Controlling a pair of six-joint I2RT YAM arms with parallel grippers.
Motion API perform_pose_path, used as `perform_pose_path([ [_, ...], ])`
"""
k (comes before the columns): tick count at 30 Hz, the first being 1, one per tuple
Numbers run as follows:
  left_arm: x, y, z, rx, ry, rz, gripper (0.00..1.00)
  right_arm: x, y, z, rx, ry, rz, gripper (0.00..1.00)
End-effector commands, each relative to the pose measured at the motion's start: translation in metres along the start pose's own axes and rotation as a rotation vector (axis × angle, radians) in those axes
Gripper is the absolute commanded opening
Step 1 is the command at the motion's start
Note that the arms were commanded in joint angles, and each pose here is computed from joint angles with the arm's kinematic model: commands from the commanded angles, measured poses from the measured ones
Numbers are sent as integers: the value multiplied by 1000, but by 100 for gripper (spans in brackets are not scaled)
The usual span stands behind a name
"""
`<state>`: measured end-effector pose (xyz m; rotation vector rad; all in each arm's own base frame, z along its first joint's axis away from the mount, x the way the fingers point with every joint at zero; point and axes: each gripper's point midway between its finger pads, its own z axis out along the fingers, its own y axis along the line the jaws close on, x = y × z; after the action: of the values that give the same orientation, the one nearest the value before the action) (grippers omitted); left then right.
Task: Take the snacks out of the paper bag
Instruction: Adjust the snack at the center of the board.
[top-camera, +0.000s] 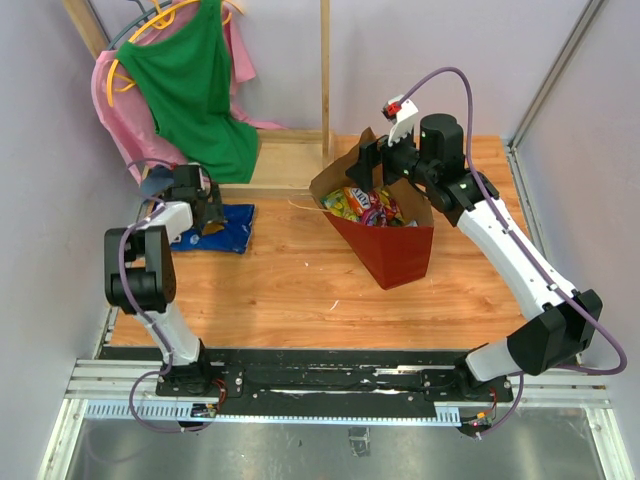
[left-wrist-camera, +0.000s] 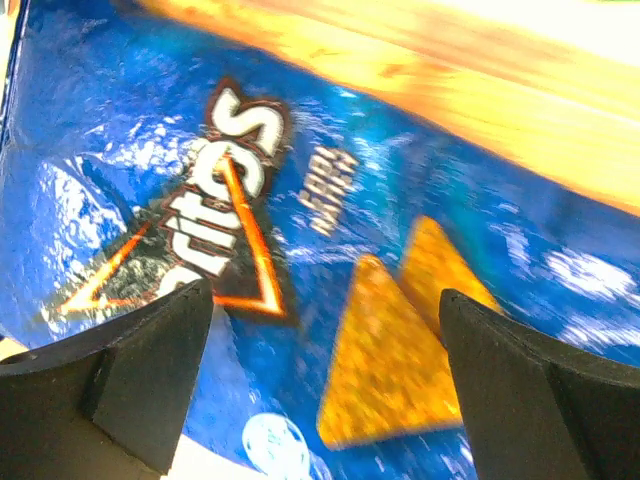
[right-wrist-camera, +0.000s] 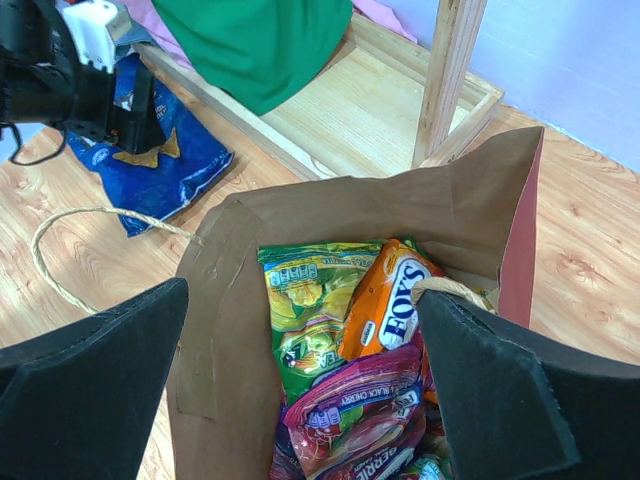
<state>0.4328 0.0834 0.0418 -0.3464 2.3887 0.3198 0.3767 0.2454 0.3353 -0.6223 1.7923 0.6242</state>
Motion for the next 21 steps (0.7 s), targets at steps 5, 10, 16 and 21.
perform_pose_path([
  [5, -86, -71, -138, 424, -292, -53, 100, -17, 7, -8, 4, -60, -51, 99],
  [10, -113, -127, -227, 592, -450, 28, 100, -24, -6, -10, 98, -43, -38, 99],
  [16, -116, -154, -273, 696, -517, 44, 100, -7, -39, -13, 292, 52, -27, 96],
  [21, -111, -153, -275, 706, -519, 33, 100, -12, -23, -19, 272, 52, -84, 95],
])
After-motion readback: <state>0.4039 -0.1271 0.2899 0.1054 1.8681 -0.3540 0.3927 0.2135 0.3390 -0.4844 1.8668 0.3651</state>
